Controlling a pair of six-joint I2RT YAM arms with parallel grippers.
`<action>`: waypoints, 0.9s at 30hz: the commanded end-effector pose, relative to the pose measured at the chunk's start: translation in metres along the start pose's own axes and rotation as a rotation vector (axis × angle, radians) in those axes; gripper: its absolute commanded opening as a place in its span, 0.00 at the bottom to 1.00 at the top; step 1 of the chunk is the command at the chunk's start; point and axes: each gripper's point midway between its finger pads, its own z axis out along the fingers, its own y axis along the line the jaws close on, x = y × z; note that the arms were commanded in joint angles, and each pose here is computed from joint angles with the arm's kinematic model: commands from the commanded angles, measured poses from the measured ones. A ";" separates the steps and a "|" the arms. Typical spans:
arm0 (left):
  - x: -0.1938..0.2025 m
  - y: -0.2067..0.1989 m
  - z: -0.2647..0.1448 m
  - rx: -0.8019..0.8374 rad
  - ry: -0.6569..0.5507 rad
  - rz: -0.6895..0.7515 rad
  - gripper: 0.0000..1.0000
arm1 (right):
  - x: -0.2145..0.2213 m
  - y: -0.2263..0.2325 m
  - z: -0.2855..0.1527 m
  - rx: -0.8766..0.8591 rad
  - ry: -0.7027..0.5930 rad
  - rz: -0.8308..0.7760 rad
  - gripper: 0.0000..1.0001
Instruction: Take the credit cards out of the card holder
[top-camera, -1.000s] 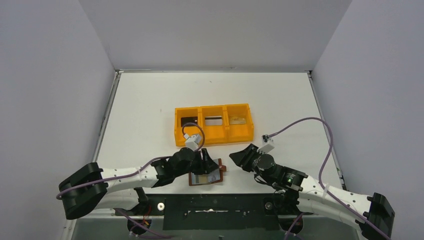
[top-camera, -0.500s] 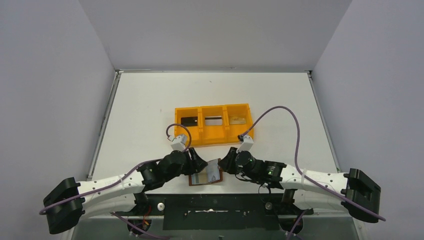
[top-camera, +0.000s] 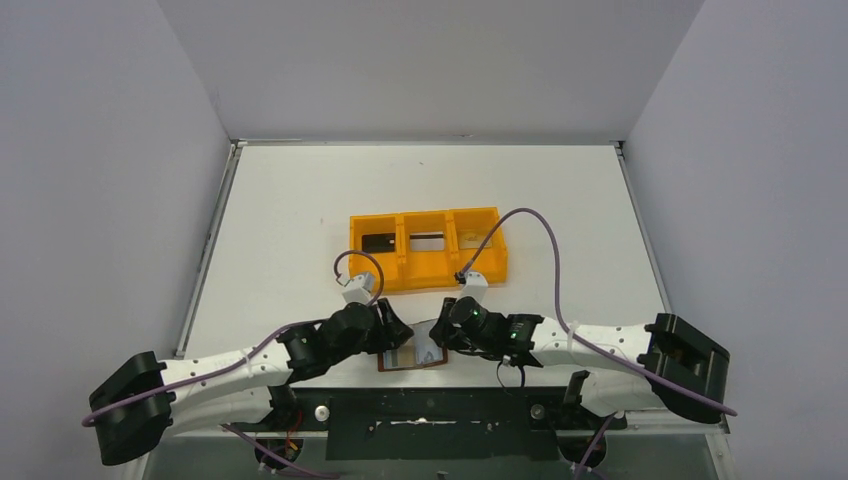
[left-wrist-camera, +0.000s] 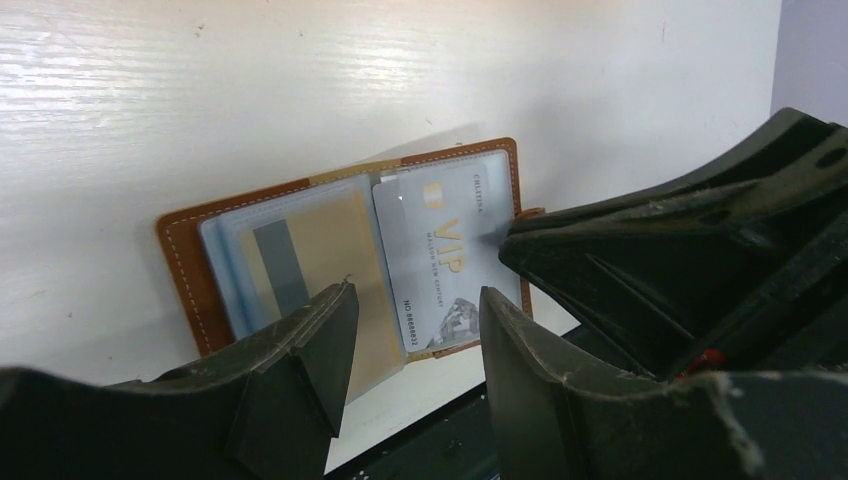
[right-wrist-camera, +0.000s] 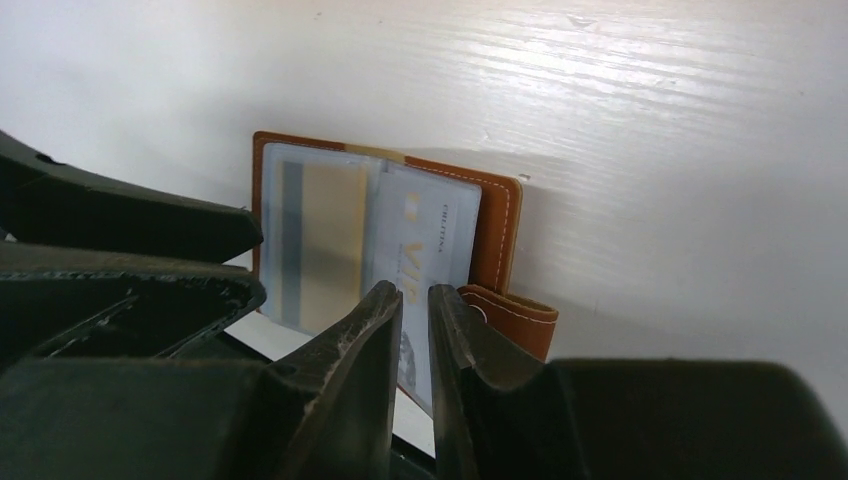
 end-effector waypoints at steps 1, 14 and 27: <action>-0.004 -0.024 0.002 0.097 0.000 0.010 0.47 | -0.002 -0.007 0.003 0.035 0.007 0.009 0.19; 0.008 -0.030 0.023 0.080 0.069 0.052 0.47 | 0.020 -0.042 0.018 0.125 0.041 0.089 0.17; 0.010 -0.032 0.032 0.038 0.094 0.066 0.45 | 0.039 -0.072 0.020 0.161 0.039 0.192 0.11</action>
